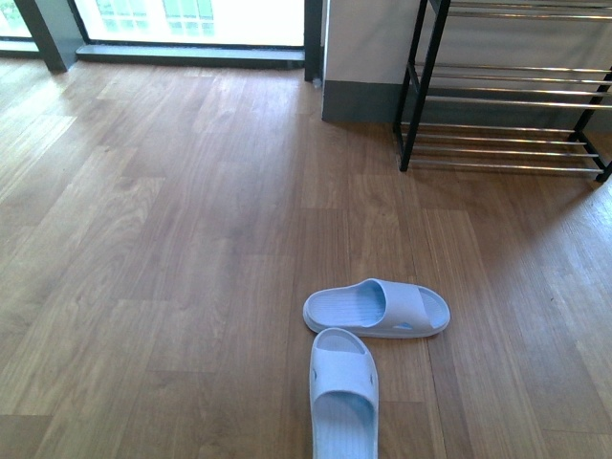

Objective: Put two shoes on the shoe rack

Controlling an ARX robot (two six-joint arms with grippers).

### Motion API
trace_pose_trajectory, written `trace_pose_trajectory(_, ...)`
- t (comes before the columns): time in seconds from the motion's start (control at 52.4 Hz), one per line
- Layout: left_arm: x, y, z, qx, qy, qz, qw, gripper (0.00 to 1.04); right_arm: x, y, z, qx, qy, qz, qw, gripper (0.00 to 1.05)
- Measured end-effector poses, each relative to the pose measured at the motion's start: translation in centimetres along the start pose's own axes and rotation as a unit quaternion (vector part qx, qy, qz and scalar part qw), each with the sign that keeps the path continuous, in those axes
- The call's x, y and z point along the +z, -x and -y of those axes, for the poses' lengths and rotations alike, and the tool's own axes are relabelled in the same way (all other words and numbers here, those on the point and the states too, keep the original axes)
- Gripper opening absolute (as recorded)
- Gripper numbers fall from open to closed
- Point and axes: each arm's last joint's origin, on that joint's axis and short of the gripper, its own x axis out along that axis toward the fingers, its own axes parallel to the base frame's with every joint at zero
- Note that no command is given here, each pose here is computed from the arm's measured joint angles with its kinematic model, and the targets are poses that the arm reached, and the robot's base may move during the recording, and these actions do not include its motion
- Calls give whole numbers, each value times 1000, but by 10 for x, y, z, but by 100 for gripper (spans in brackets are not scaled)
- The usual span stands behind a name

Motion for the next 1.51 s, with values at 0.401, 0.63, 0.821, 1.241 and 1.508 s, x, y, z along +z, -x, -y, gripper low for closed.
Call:
trace_pose_trajectory(0.401,0,0,0,-1,0,0,1000,95,-17,-45,-13,23,76,-134,988,96)
trace_pose_trajectory(0.63,0,0,0,-1,0,0,1000,95,-52,-100,-40,86,118,-221,964,96)
trace_pose_trajectory(0.821,0,0,0,-1,0,0,1000,95,-120,-133,-58,122,142,-339,922,96)
trace_pose_trajectory(1.241,0,0,0,-1,0,0,1000,95,-241,-168,-76,134,168,-474,854,96)
trace_pose_trajectory(1.508,0,0,0,-1,0,0,1000,95,-284,-197,-90,121,147,-493,849,96)
